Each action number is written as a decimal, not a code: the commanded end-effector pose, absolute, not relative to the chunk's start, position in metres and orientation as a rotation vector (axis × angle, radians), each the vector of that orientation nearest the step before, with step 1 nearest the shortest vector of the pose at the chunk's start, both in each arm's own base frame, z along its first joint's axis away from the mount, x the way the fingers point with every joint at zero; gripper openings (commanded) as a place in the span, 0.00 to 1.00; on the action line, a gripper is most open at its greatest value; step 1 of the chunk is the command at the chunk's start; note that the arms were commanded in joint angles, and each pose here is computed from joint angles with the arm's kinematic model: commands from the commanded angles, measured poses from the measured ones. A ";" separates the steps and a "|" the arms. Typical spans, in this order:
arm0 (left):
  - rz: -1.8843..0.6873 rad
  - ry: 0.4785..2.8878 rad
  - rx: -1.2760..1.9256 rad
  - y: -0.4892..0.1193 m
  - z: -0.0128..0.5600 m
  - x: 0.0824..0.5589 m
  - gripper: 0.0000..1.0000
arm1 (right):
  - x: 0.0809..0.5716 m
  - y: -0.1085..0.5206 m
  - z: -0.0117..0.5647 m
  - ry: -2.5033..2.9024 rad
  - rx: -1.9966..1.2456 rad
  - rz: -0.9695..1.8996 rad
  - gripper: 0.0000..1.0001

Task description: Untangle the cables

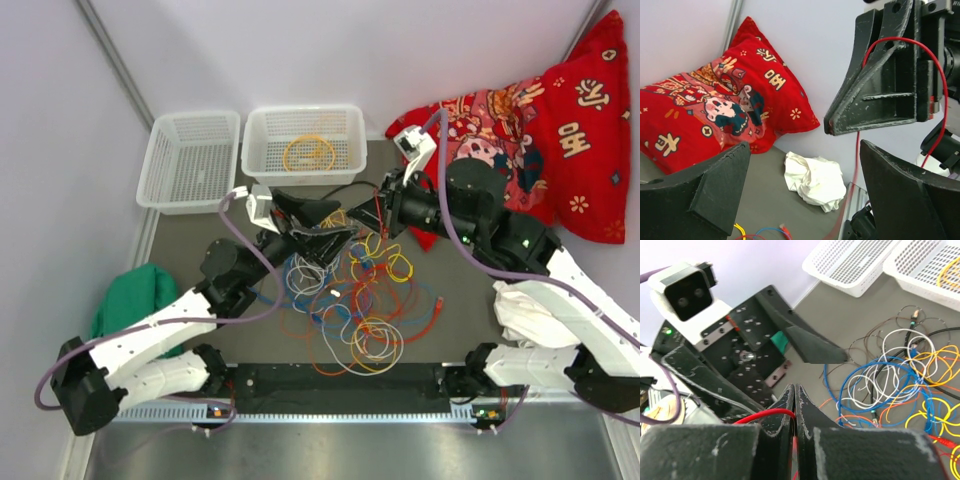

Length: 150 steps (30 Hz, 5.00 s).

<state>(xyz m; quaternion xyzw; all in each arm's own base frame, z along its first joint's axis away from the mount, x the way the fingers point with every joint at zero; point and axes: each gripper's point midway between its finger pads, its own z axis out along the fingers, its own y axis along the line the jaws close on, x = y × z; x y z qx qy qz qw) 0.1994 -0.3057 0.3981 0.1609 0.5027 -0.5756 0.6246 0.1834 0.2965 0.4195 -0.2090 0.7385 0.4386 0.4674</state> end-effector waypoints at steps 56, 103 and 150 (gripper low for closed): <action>-1.592 1.066 0.468 -0.338 0.405 0.171 0.72 | 0.176 0.312 0.426 1.768 -0.532 1.177 0.00; -0.473 1.467 -0.670 0.007 0.476 0.533 0.00 | 0.234 0.209 0.314 1.931 -0.175 0.511 0.99; -0.296 1.116 -0.588 0.061 0.618 0.443 0.00 | 0.237 0.233 0.328 1.964 -0.192 0.606 0.99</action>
